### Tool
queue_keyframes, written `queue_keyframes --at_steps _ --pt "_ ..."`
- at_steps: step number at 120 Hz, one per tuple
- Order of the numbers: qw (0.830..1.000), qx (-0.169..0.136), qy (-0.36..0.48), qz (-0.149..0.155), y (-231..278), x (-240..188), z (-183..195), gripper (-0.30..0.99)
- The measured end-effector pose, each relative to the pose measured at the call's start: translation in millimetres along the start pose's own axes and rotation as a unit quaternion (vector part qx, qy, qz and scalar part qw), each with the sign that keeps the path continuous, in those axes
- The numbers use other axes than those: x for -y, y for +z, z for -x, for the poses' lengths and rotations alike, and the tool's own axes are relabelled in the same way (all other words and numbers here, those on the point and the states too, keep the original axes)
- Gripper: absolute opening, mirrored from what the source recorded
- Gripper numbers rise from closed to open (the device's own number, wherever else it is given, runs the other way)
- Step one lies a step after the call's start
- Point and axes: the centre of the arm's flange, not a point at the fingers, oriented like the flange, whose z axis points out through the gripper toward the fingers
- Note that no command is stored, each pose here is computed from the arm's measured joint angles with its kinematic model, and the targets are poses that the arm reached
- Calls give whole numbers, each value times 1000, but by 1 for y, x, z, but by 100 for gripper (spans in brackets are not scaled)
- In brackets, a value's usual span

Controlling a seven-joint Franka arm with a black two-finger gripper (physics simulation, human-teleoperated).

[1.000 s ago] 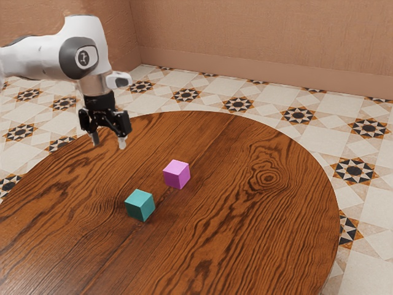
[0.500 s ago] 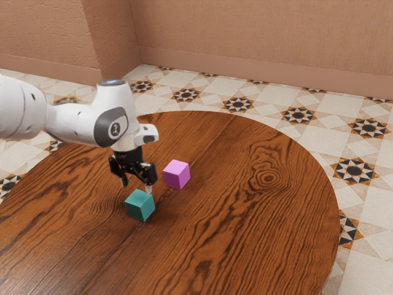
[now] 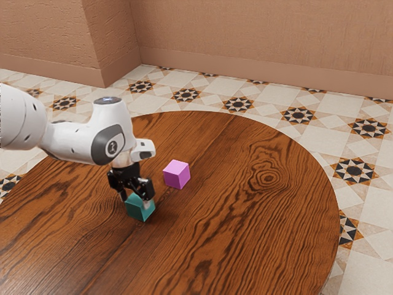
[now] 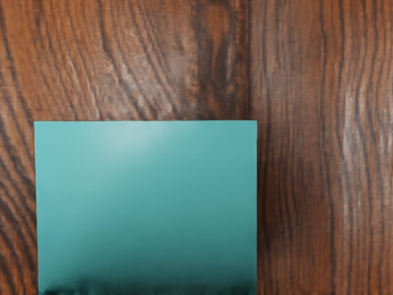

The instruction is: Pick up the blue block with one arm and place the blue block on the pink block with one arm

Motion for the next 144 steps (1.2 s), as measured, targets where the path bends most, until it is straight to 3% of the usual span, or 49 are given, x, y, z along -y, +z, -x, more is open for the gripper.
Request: queue_keyframes --at_steps 29,88,127,144 --pt "1000 19 -10 5 25 8 0 62" --pt "1000 13 -15 18 33 13 -18 62" --pt "999 18 -18 24 42 12 -18 39" --pt "999 -1 -17 29 20 9 -20 34"
